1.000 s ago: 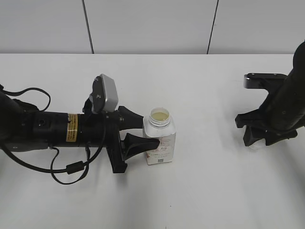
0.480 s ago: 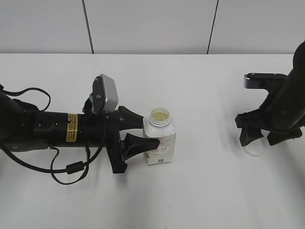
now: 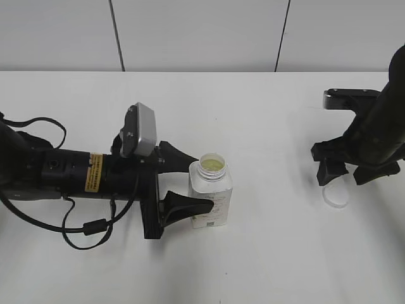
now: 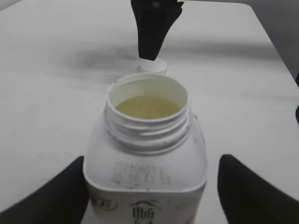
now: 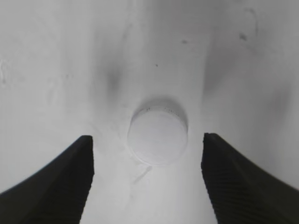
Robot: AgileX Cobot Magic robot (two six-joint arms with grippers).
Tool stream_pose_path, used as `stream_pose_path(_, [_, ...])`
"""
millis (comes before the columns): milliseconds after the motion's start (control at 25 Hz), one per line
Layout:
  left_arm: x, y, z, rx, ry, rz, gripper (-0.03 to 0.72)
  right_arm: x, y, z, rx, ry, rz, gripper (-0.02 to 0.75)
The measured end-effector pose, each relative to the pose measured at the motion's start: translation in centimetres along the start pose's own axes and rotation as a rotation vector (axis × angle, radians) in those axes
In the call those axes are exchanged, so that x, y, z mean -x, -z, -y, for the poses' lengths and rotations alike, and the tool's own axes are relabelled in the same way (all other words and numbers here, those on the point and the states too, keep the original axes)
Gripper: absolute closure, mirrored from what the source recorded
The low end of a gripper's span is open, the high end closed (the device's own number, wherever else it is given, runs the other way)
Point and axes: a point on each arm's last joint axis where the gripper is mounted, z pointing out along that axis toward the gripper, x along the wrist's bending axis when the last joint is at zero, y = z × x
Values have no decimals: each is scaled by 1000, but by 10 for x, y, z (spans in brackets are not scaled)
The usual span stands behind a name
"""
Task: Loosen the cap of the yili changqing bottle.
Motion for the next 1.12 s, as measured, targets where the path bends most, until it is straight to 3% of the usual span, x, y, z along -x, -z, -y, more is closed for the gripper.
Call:
stream_pose_path(360, [-8, 23, 10, -40, -28, 30, 166, -1, 6, -6, 3, 6, -4, 174])
stream_pose_path(600, [-13, 48, 21, -138, -14, 64, 165, -2, 14, -7, 28, 14, -4, 174])
stream_pose_path(840, [-28, 74, 15, -240, -31, -67, 165, -3, 26, -8, 64, 26, -1, 174])
stream_pose_path(1120, [-40, 107, -11, -279, -87, -245, 189, -2, 32, -8, 80, 46, 11, 174])
